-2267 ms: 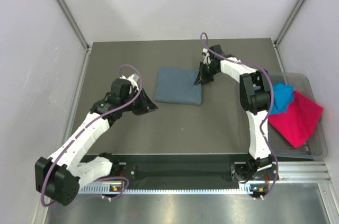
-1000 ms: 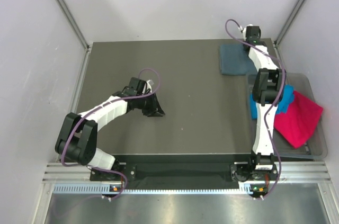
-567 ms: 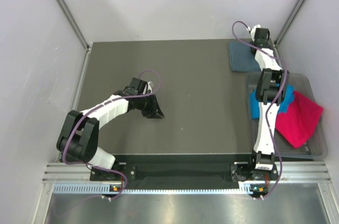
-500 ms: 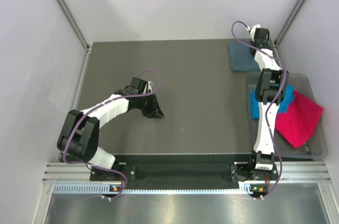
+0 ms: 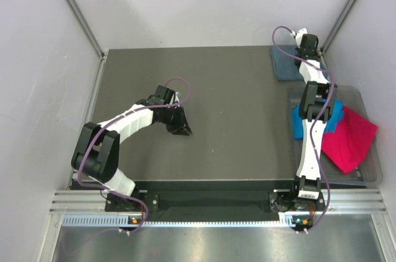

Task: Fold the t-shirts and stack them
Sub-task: Neatly place the folded tshirt to the corner, then reset both grippers

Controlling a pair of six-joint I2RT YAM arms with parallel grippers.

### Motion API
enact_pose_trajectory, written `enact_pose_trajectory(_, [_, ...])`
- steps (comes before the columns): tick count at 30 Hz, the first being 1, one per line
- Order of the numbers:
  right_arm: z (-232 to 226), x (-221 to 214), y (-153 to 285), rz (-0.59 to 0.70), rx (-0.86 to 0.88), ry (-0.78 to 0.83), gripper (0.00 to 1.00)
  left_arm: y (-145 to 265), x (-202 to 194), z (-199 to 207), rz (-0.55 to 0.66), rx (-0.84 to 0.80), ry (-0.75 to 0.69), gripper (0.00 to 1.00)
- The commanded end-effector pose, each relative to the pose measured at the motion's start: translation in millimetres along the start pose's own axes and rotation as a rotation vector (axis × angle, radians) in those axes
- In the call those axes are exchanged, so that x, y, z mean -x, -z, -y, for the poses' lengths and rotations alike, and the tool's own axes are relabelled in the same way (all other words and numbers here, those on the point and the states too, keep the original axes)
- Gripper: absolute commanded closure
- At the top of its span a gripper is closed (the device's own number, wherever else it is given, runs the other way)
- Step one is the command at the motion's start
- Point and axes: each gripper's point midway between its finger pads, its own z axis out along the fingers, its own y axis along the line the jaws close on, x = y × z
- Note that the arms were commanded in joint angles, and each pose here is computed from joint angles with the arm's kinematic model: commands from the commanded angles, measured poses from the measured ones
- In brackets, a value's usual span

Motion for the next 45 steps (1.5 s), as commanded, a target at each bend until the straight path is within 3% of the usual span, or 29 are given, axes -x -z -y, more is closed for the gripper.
enact_pose_trajectory(1, [47.1,31.6,1.6,0.101,-0.110,-0.057,1.00,3.3,12.4,7.7,0.021,-0.006,-0.032,0.78])
enact_pose_trajectory(4, [49.5,30.7,-0.6,0.108,-0.119,-0.065,1.00,3.3,11.8,7.8,0.017,-0.007,-0.032,0.78])
enact_pose_trajectory(5, [51.1,32.7,0.3,0.113,-0.121,-0.067,0.91,3.2,10.8,8.5,0.012,-0.011,-0.027,0.78])
enact_pose_trajectory(6, [55.9,35.9,1.2,0.124,-0.149,-0.089,0.75,3.2,11.3,9.6,0.014,-0.016,-0.026,0.77])
enact_pose_trajectory(7, [63.0,39.6,2.5,0.137,-0.175,-0.112,0.52,3.5,11.5,10.4,0.015,-0.019,-0.024,0.78])
enact_pose_trajectory(8, [70.6,44.3,5.8,0.148,-0.198,-0.129,0.05,4.1,11.2,11.1,0.015,-0.021,-0.017,0.78])
enact_pose_trajectory(9, [82.7,48.1,10.8,0.149,-0.241,-0.153,0.00,4.7,10.5,10.8,0.015,-0.019,-0.014,0.78])
enact_pose_trajectory(13, [129.4,81.1,48.9,0.186,-0.340,-0.237,0.00,23.9,14.2,21.1,0.067,-0.030,-0.018,0.78])
enact_pose_trajectory(16, [142.1,119.2,101.0,0.228,-0.302,-0.284,0.00,37.6,17.2,32.2,0.109,-0.058,0.002,0.76])
enact_pose_trajectory(17, [146.4,150.2,138.9,0.285,-0.285,-0.303,0.00,44.8,19.2,40.4,0.135,-0.089,0.014,0.75])
enact_pose_trajectory(19, [117.1,155.4,164.9,0.256,-0.201,-0.292,0.00,51.3,15.0,44.1,0.149,-0.113,0.046,0.73])
enact_pose_trajectory(20, [104.1,186.0,208.7,0.316,-0.157,-0.297,0.00,54.1,17.2,51.8,0.166,-0.151,0.075,0.72])
enact_pose_trajectory(22, [60.5,173.6,232.3,0.252,-0.056,-0.293,0.00,62.0,12.0,55.3,0.197,-0.188,0.103,0.69])
enact_pose_trajectory(23, [43.1,191.5,272.1,0.295,0.006,-0.306,0.00,65.6,15.5,61.8,0.226,-0.227,0.124,0.67])
enact_pose_trajectory(25, [-9.6,173.8,297.3,0.236,0.148,-0.324,0.00,70.2,8.4,58.3,0.257,-0.249,0.147,0.61])
enact_pose_trajectory(26, [-28.1,183.8,333.8,0.271,0.223,-0.336,0.00,73.1,8.0,59.4,0.271,-0.259,0.166,0.60])
enact_pose_trajectory(30, [-110.9,134.5,402.2,0.146,0.523,-0.465,0.00,82.4,5.7,53.2,0.345,-0.267,0.168,0.51])
enact_pose_trajectory(32, [-118.3,124.6,440.6,0.158,0.647,-0.548,0.01,86.1,2.4,48.6,0.376,-0.270,0.182,0.46])
enact_pose_trajectory(33, [-147.7,92.3,450.3,0.065,0.751,-0.590,0.00,83.8,0.1,46.2,0.384,-0.284,0.185,0.45])
enact_pose_trajectory(35, [-141.8,83.5,480.2,0.094,0.847,-0.717,0.00,88.7,-4.8,51.4,0.387,-0.339,0.200,0.44])
enact_pose_trajectory(36, [-166.4,47.7,485.5,-0.005,0.910,-0.759,0.00,88.5,-8.0,52.2,0.382,-0.361,0.209,0.44])
enact_pose_trajectory(37, [-169.6,44.6,494.5,0.006,0.958,-0.802,0.00,88.3,-11.2,52.9,0.393,-0.402,0.209,0.44])
enact_pose_trajectory(38, [-163.8,39.5,508.8,0.028,0.998,-0.840,0.00,89.8,-14.4,55.7,0.386,-0.440,0.242,0.44])
enact_pose_trajectory(39, [-180.4,10.0,510.6,-0.050,1.024,-0.866,0.00,89.4,-19.0,56.1,0.378,-0.470,0.257,0.44])
enact_pose_trajectory(45, [-191.8,-59.0,528.4,-0.152,1.060,-0.983,0.00,95.4,-44.4,43.2,0.441,-0.750,0.407,0.44])
